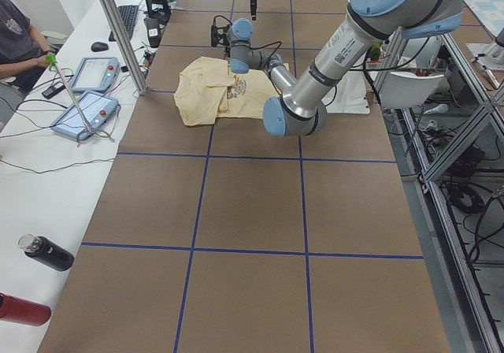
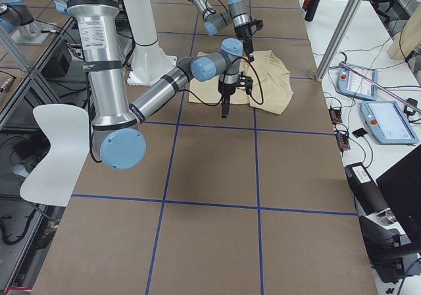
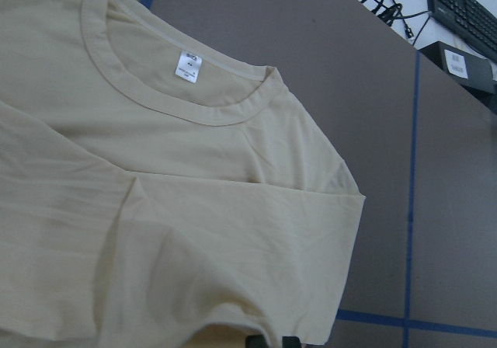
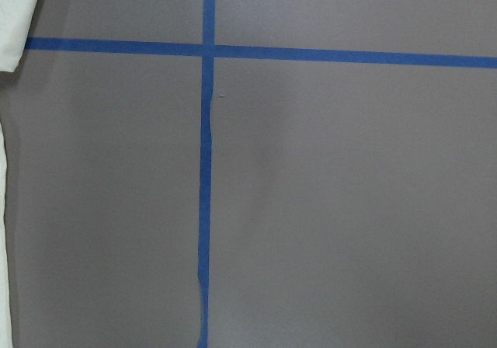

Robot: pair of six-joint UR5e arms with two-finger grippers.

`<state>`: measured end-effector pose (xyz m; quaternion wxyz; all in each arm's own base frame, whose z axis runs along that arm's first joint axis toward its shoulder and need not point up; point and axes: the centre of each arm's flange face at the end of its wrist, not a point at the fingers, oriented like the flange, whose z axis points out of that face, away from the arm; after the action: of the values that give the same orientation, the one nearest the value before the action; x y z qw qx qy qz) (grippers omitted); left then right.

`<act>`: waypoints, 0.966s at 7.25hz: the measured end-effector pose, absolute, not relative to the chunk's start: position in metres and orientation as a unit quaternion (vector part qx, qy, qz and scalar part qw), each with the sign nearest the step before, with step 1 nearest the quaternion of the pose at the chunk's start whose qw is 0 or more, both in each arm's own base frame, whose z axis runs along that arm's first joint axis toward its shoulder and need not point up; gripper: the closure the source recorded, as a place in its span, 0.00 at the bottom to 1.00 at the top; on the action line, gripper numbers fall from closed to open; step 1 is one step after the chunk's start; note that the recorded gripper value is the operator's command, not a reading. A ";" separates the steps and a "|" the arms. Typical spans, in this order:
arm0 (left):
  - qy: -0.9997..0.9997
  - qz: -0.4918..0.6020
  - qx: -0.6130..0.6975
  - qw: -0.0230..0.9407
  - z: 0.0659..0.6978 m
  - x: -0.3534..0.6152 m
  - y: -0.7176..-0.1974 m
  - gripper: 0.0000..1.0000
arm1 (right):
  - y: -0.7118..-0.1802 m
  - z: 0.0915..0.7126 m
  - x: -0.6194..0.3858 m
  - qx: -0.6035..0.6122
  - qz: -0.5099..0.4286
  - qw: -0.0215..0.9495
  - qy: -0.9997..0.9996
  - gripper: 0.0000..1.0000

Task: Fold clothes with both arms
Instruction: 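Release the sleeve with the left gripper while the right gripper moves to a hem corner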

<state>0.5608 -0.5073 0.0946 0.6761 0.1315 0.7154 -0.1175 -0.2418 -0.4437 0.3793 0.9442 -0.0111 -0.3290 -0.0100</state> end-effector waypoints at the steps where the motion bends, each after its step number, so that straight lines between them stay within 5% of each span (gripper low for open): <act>1: 0.714 -0.113 0.138 0.677 0.109 0.561 -0.505 0.00 | -0.445 0.378 -0.243 -0.005 -0.012 0.942 -0.334 0.00; 7: 0.633 -0.134 0.110 0.754 0.167 0.466 -0.441 0.00 | -0.422 0.345 -0.286 0.045 0.013 0.895 -0.444 0.00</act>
<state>0.4662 -0.4412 0.1670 0.7543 0.1096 0.6332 -0.1340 -0.2864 -0.4223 0.3449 0.8946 0.0450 -0.4444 0.0133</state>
